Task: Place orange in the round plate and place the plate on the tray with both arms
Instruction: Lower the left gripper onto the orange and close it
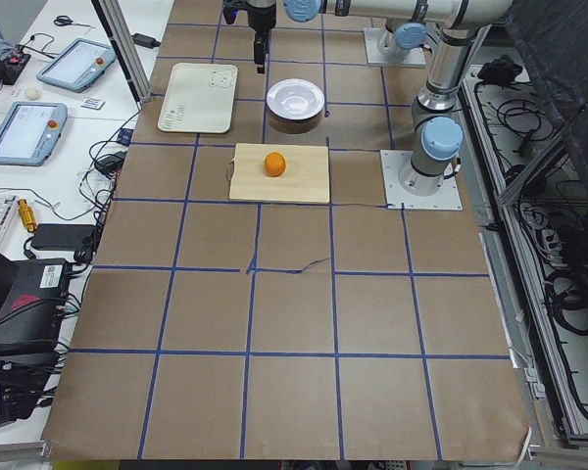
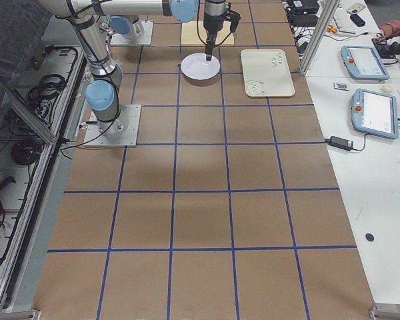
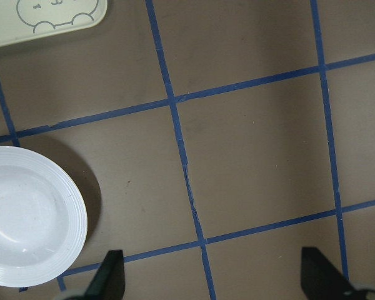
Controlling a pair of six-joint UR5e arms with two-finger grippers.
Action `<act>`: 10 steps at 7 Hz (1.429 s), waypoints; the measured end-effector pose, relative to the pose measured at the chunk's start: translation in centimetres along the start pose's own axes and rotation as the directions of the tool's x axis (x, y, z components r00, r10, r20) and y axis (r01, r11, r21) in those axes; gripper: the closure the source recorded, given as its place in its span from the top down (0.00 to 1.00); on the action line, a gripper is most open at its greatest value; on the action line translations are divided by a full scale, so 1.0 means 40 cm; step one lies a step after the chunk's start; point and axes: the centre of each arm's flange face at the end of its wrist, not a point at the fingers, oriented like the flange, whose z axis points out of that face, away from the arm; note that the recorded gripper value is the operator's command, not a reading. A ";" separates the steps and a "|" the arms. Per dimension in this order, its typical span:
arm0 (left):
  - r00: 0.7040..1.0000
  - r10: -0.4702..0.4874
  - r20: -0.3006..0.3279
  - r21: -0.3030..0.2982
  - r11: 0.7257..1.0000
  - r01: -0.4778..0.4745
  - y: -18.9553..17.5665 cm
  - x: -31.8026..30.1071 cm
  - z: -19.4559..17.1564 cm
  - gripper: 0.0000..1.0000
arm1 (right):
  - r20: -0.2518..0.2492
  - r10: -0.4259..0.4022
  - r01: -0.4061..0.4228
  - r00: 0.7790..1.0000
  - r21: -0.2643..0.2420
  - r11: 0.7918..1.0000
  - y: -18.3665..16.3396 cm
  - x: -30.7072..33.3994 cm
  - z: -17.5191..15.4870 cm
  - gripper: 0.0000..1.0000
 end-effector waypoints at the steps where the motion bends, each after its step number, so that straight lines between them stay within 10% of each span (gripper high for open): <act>1: 1.000 -0.004 0.007 -0.032 0.999 0.004 -0.012 -0.009 0.043 1.00 | 0.000 0.001 -0.001 1.000 0.000 1.000 0.000 0.001 0.000 1.00; 6: 0.997 -0.062 0.047 -0.166 0.984 0.069 -0.055 -0.244 0.457 1.00 | -0.003 0.000 0.000 1.000 0.000 1.000 0.000 0.001 0.000 1.00; 10: 0.997 -0.019 0.080 -0.246 0.969 0.038 -0.038 -0.309 0.614 1.00 | -0.003 0.001 -0.001 1.000 -0.001 1.000 -0.001 0.002 0.001 1.00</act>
